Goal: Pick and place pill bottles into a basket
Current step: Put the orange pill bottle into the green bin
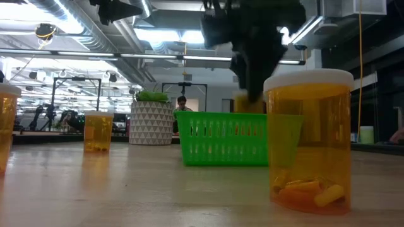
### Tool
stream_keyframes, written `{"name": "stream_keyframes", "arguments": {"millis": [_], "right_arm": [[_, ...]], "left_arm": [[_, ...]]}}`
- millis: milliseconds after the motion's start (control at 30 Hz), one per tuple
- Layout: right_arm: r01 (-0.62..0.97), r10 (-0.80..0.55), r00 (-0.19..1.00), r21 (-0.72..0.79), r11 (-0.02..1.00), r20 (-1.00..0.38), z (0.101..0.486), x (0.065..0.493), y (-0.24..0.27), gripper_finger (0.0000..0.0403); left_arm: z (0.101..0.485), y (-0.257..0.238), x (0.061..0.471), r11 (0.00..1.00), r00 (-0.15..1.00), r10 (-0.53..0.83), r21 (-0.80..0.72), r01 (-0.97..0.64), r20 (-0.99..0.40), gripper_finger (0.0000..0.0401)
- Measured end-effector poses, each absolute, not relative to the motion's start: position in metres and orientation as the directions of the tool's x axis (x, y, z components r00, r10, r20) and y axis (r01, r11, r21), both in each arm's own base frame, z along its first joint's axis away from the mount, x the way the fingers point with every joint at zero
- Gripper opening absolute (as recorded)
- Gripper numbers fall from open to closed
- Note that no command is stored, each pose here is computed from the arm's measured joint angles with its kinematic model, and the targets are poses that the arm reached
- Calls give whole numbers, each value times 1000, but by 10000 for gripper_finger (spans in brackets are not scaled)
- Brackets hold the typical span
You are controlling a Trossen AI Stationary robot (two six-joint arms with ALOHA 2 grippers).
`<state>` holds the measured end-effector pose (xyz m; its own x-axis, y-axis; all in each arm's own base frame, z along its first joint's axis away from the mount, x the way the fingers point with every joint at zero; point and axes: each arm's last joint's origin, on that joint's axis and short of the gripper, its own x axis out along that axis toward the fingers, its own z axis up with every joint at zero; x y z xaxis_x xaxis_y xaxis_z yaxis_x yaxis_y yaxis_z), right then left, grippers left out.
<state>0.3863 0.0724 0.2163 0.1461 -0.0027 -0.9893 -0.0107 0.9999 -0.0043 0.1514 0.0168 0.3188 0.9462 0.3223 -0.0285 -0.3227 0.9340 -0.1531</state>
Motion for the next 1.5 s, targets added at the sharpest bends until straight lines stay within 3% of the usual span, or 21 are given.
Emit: {"name": "stream_keyframes", "arguments": {"millis": [200, 600, 1500], "right_arm": [[-2, -18, 57, -19, 1000, -998, 191, 374, 70, 226], [3, -7, 101, -7, 1000, -995, 191, 379, 65, 221], [28, -26, -7, -26, 999, -1000, 181, 367, 56, 227]], "left_arm": [[320, 17, 151, 935, 947, 322, -155, -320, -14, 373], [324, 17, 151, 937, 946, 322, -149, -316, 22, 373], [324, 17, 151, 939, 946, 323, -132, -318, 20, 373]]}}
